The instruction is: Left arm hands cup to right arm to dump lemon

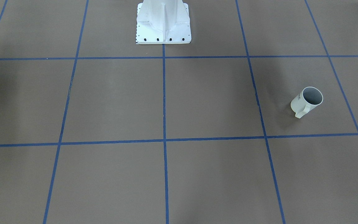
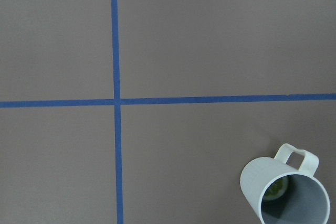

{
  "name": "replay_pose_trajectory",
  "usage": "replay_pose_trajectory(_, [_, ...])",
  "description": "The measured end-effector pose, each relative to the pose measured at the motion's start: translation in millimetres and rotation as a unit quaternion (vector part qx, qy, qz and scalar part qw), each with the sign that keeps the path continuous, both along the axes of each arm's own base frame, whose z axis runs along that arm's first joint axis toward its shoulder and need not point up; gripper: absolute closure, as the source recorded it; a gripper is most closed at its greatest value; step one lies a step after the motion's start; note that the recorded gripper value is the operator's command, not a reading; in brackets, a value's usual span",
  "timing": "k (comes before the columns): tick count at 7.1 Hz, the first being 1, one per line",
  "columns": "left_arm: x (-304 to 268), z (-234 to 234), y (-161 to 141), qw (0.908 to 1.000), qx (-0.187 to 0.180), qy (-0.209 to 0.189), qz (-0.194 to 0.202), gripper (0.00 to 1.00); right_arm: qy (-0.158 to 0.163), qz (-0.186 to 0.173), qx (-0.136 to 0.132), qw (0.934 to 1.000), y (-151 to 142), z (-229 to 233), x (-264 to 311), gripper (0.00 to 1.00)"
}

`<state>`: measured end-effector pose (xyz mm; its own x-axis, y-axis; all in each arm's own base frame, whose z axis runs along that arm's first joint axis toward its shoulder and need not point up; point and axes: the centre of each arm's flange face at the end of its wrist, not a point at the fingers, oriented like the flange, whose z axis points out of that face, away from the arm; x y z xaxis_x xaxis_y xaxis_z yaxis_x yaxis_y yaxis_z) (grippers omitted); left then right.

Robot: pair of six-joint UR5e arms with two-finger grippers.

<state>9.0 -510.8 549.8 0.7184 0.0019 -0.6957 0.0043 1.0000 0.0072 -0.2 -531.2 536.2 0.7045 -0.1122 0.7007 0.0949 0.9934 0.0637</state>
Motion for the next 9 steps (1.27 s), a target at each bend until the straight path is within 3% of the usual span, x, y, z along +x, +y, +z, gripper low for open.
replay_pose_trajectory(5, [2.9, -3.1, 6.8, 0.9998, 0.013, 0.015, 0.005, 0.00, 0.000, -0.002, -0.013, 0.9999, 4.1, 12.2, -3.1, 0.00])
replay_pose_trajectory(9, [30.1, -16.2, 5.0, 0.9991, 0.032, 0.025, 0.015, 0.00, -0.006, -0.005, 0.005, 1.0000, -1.0, 13.0, -7.1, 0.00])
